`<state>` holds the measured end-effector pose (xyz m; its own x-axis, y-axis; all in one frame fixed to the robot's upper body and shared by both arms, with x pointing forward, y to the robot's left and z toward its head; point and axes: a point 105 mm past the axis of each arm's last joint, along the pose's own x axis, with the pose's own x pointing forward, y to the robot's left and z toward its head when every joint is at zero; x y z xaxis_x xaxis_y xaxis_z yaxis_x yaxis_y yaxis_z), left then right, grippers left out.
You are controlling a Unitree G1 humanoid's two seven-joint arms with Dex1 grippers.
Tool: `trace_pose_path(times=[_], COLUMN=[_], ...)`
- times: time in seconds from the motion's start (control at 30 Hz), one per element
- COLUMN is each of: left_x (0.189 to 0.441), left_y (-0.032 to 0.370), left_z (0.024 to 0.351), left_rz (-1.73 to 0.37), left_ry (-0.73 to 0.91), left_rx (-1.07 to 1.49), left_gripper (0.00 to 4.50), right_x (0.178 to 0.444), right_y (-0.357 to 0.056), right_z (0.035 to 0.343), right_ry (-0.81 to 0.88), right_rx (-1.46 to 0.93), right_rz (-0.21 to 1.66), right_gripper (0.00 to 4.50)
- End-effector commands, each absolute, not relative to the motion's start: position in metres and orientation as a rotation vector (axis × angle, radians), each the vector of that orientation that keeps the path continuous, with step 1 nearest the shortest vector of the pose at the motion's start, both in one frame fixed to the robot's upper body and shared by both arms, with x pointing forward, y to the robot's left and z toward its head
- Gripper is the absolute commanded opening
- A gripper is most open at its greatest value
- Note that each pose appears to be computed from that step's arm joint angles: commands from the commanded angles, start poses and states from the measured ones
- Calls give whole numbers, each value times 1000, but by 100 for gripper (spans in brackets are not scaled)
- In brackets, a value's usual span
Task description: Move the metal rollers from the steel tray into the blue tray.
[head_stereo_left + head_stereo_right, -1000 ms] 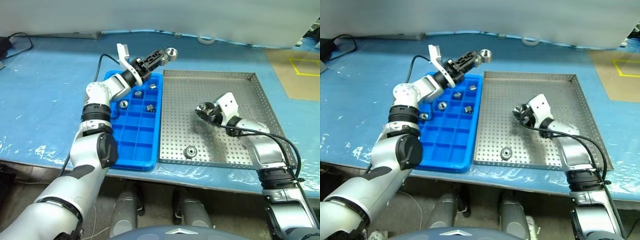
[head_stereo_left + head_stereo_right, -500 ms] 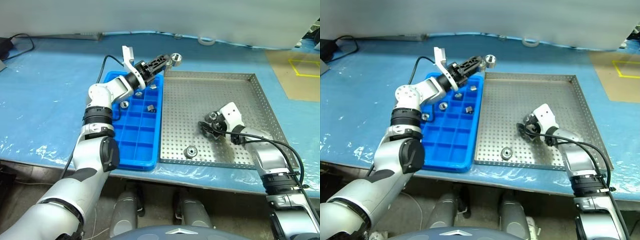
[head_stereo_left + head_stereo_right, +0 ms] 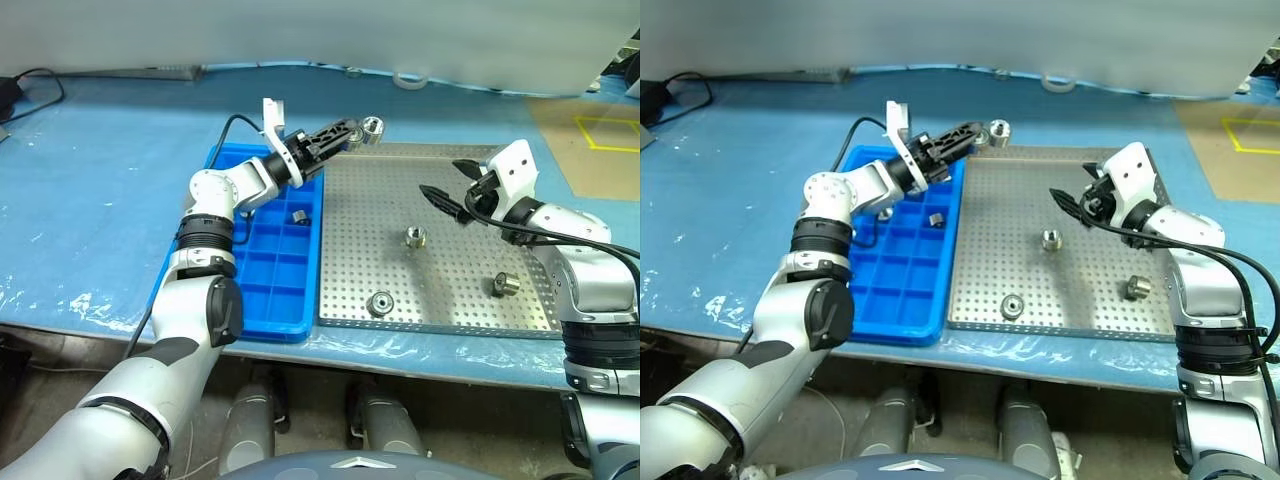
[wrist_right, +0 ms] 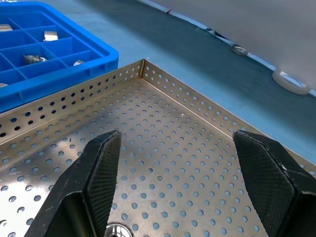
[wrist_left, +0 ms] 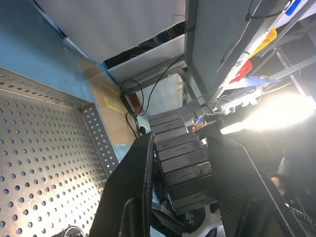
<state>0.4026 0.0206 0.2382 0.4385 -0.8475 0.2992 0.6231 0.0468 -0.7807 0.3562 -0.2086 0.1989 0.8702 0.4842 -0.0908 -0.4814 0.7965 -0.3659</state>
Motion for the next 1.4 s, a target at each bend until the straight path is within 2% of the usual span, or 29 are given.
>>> trace_pose_path(times=[0.03, 0.13, 0.27, 0.5, 1.07, 1.4], left_x=[399, 392, 383, 394, 394, 393], left_y=[18, 14, 4, -2, -12, -12], left_z=[251, 249, 239, 229, 225, 227], left_rz=[-1192, -1233, -1270, -1204, -1212, -1216], left_ry=[225, 255, 319, 332, 350, 347], left_rx=[-1017, -997, -1004, -1052, -1055, -1052], left_gripper=[132, 132, 132, 132, 132, 132], right_x=[356, 360, 358, 341, 356, 359], right_y=[-202, -190, -153, -107, -110, -108], right_z=[218, 226, 231, 224, 258, 253], right_ry=[-92, -153, -242, -304, -463, -470], right_rx=[-361, -363, -632, -822, -943, -965], right_rz=[520, 513, 560, 706, 523, 510], right_gripper=[378, 378, 378, 378, 378, 378])
